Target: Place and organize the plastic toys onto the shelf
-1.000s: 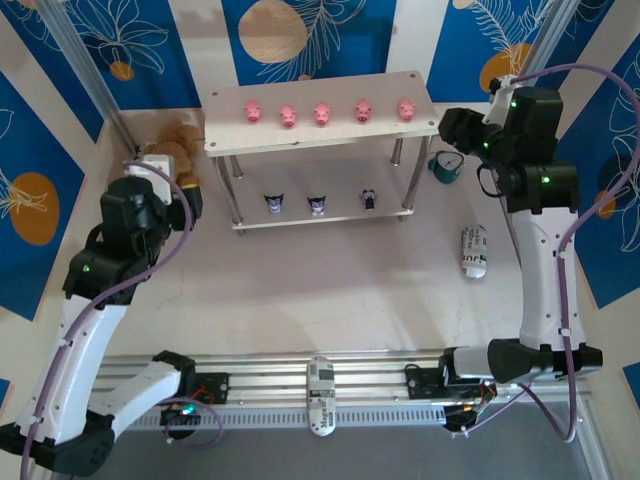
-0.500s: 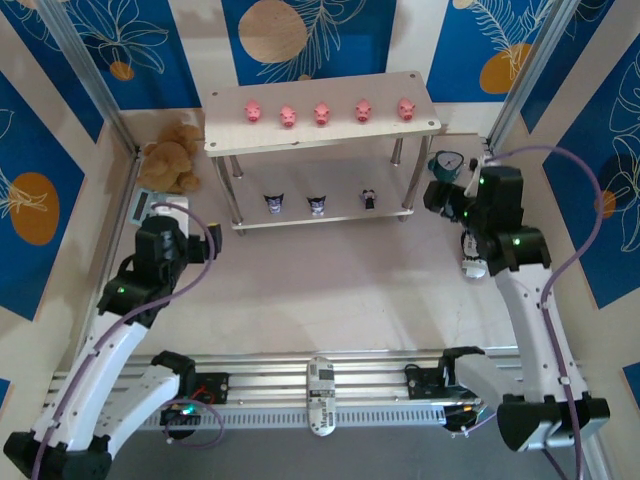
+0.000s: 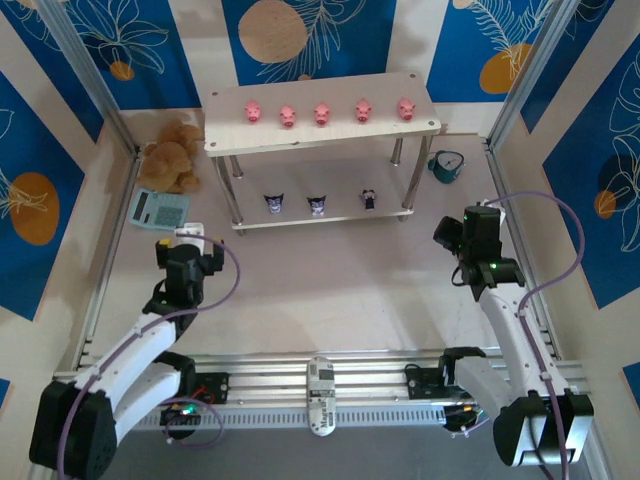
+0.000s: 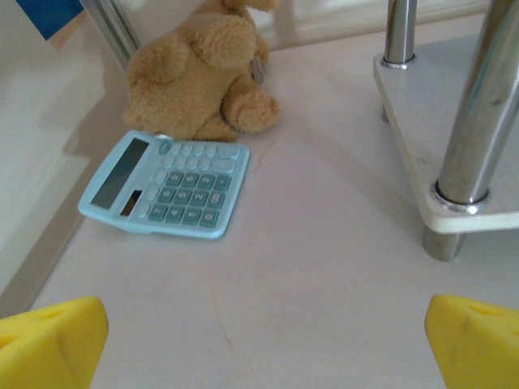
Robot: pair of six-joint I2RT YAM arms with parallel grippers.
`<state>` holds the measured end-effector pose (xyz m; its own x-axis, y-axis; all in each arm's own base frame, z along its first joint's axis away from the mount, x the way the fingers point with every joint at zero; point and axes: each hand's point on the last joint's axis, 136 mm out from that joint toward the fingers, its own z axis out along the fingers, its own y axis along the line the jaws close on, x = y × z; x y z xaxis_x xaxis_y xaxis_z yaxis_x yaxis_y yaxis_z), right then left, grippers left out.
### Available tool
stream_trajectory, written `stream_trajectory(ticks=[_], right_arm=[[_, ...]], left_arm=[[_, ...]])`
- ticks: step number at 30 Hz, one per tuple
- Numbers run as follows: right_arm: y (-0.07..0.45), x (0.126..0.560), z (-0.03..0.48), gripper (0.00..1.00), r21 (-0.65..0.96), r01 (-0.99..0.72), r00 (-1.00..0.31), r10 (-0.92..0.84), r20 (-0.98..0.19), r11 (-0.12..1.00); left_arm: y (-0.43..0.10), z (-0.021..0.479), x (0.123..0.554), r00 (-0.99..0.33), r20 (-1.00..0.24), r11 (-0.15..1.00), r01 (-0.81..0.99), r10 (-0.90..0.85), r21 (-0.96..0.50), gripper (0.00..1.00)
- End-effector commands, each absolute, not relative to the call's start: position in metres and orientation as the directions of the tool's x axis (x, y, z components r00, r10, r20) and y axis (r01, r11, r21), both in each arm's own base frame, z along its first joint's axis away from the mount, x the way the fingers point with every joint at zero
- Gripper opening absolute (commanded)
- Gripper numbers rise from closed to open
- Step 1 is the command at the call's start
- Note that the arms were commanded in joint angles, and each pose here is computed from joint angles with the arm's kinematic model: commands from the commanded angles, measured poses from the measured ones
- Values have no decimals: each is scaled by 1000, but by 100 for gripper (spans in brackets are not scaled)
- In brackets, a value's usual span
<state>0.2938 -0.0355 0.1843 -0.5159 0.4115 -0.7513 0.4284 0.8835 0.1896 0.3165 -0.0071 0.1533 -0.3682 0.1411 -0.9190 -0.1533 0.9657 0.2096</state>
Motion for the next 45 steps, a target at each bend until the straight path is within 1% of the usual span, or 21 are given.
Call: stream_trajectory(ticks=[1,5,10,11,12,13,17,19,21,23,24,27,31,33,35,38,39,41,42,44,45], right_arm=[[-36,306,192,84,252,429,-444,445,-778,868],[-36,310,189,84,249,426,-447,442,-778,870],[-35,312,184,84,234,415,-453,423,-785,879],[-35,312,184,84,232,409,-451,416,-790,883],[-34,313,183,84,230,400,-449,409,-794,887],[-33,314,182,84,231,387,-448,401,-799,893],[-22,322,179,84,243,309,-421,361,-832,920],[-14,329,183,88,238,244,-393,320,-862,940],[-7,334,186,89,214,189,-362,270,-892,959],[-1,339,190,90,183,140,-326,220,-919,973],[3,341,190,90,171,115,-311,199,-929,979],[10,349,179,91,141,76,-291,157,-944,987],[11,361,142,91,112,79,-333,132,-934,991],[13,368,129,91,88,71,-324,106,-940,994],[16,376,125,91,41,65,-302,59,-952,997],[26,388,122,91,-16,13,-306,-11,-952,1000],[27,390,113,91,-10,4,-333,-8,-943,1000],[31,395,110,91,-15,-19,-300,-20,-954,1000],[29,394,105,91,-5,-19,-345,-12,-938,1000],[15,395,97,91,72,8,-361,70,-930,997],[9,399,97,91,111,10,-328,108,-938,994]], left_arm=[[-14,183,340,-199,-970,975,-147,137,167,100],[-16,153,359,-227,-959,969,-141,167,202,100],[-27,115,379,-245,-943,964,-84,226,253,100],[-26,117,381,-218,-947,960,-98,235,261,100],[-26,121,379,-211,-952,964,-99,223,248,100],[-27,116,376,-240,-947,967,-84,214,240,100],[-31,116,371,-191,-959,973,-49,211,224,100],[-36,106,370,-194,-962,981,22,194,193,100],[-39,107,375,-155,-967,979,43,203,199,100],[-40,100,375,-216,-957,981,70,193,182,100],[-40,98,376,-221,-957,981,74,190,178,100],[-40,100,376,-210,-959,982,75,188,176,100],[-40,101,376,-206,-960,981,74,189,178,100],[-40,101,376,-204,-960,981,73,191,179,100],[-40,101,376,-205,-960,981,75,191,180,100],[-41,101,377,-206,-960,981,76,191,179,100],[-41,100,377,-209,-959,981,75,190,178,100],[-40,100,377,-211,-959,981,74,189,177,100],[-40,101,378,-211,-959,981,72,189,178,100],[-39,100,379,-220,-958,982,70,186,175,100],[-38,100,380,-225,-957,983,68,184,173,100]])
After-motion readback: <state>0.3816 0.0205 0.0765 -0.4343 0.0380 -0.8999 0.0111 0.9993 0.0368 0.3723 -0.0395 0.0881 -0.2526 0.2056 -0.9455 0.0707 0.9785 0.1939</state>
